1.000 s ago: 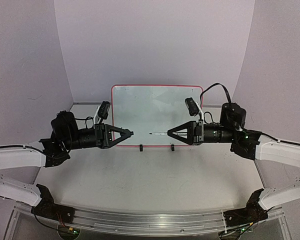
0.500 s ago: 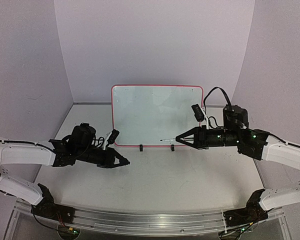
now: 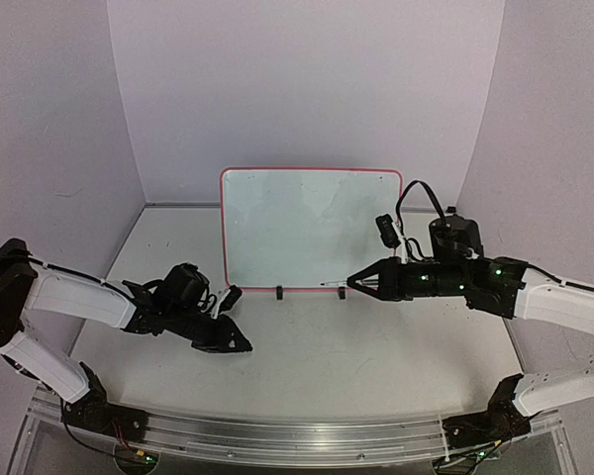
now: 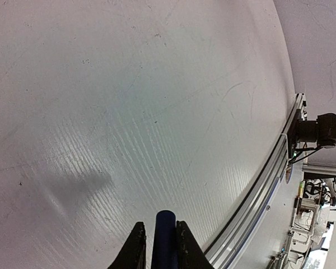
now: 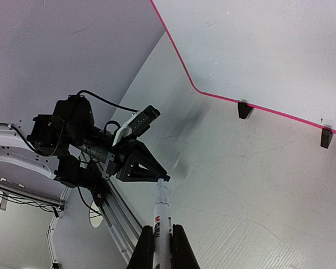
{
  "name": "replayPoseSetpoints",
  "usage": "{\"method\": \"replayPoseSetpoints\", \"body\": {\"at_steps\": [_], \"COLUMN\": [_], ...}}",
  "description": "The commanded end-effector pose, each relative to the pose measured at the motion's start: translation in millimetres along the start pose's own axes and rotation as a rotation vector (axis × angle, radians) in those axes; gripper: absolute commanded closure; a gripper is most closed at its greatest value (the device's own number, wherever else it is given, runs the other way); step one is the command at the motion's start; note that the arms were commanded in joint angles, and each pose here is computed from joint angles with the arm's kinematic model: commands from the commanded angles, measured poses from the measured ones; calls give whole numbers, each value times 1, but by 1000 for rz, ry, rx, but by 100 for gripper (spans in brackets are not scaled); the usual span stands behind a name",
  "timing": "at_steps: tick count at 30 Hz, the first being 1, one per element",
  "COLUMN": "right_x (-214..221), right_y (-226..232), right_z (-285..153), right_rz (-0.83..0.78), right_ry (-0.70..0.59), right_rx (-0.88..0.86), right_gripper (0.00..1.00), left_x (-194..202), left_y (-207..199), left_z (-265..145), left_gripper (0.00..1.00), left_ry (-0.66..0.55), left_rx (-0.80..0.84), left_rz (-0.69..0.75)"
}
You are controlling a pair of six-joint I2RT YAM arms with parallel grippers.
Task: Write a sentence on the whiteboard
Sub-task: Place the pen cap at the center of the board, then hold the whiteboard with the whiteboard.
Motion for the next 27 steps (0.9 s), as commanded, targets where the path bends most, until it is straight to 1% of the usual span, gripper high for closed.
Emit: {"method": "replayPoseSetpoints", "body": {"at_steps": [1,5,9,15,19,22,27], "right_x": [-13,-12,-13,-16,-21,-25,-34], "right_y": [2,2,2,5,8,9,11], "right_z": [0,2,2,1,3,5,12], "right_rz": [-29,-34,-39,-58,-76,-85,-101], "right_ry": [-34,-34,-37,-41,-48,-53,-60], "right_rx": [20,29,37,66,87,99,113], "right_gripper": [100,100,100,100,100,100,100], "left_x": [-2,-2,-2,-11,-25,-38,-70], "left_y": [2,8,13,10,-6,-13,-25], "left_z": [1,1,-2,-21,-43,-62,-100], "left_gripper": [76,64,47,25,21,20,20], "left_ry": [-14,-30,-47,-106,-135,-147,-179], "left_rx": [-22,-46,-83,-150,-157,-159,-106], "left_rz": [4,-10,-23,-24,8,19,29]}}
Point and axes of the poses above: each gripper's point midway between its finger pads, its own z axis out along the fingers, its own y axis along the line the jaws close on, x = y × z, the point moved 4 cm from there along -z, back along the fingers, and after that the axes turned 14 degrees about -z, right-handed, at the moved point
